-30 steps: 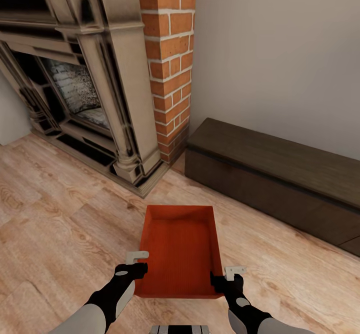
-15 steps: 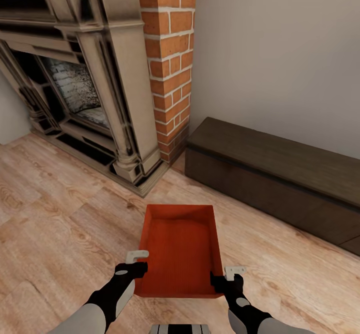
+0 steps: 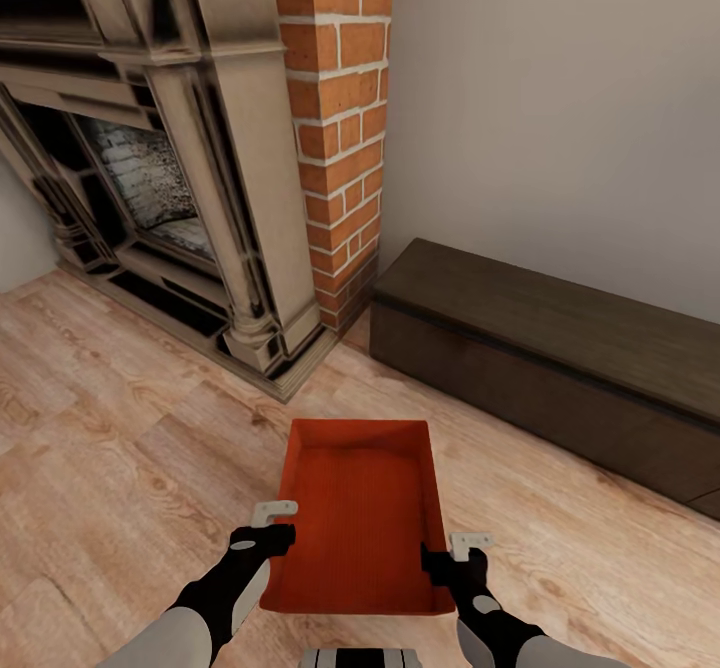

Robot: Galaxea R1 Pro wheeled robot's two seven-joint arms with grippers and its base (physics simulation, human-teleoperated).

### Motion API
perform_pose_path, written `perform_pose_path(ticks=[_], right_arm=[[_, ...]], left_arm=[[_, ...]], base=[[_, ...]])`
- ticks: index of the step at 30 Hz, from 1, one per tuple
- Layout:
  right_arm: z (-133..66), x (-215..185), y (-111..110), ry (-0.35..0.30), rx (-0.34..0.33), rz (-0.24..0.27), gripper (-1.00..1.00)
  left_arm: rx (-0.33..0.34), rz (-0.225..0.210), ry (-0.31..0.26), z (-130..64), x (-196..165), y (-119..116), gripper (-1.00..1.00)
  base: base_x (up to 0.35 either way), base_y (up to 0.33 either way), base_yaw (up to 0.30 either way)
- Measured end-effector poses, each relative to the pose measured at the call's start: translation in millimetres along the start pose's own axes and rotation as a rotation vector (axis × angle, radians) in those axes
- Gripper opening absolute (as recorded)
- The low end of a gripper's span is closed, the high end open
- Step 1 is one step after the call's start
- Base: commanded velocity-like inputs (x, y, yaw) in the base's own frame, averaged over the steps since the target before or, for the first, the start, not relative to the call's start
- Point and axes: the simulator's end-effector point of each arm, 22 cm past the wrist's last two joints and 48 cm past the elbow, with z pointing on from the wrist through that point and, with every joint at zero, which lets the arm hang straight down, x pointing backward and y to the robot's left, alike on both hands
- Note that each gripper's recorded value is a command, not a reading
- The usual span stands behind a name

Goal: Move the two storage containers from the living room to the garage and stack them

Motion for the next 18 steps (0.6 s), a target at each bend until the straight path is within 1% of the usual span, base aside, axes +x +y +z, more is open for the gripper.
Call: perform_pose_path(ticks=[9, 18], right_arm=[[0.1, 0.3, -1.7, 0.001, 0.002, 0.0, 1.0], [0.1, 0.1, -1.7, 0.0, 0.002, -0.001, 1.0]], left_arm=[[-0.001, 0.0, 0.002, 0.1, 0.9, 0.2, 1.0], [-0.002, 0.006, 0.028, 0.2, 10.0, -0.4, 1.0]], base=[[0.002, 0.0, 0.0], [0.0, 0.0, 0.0]])
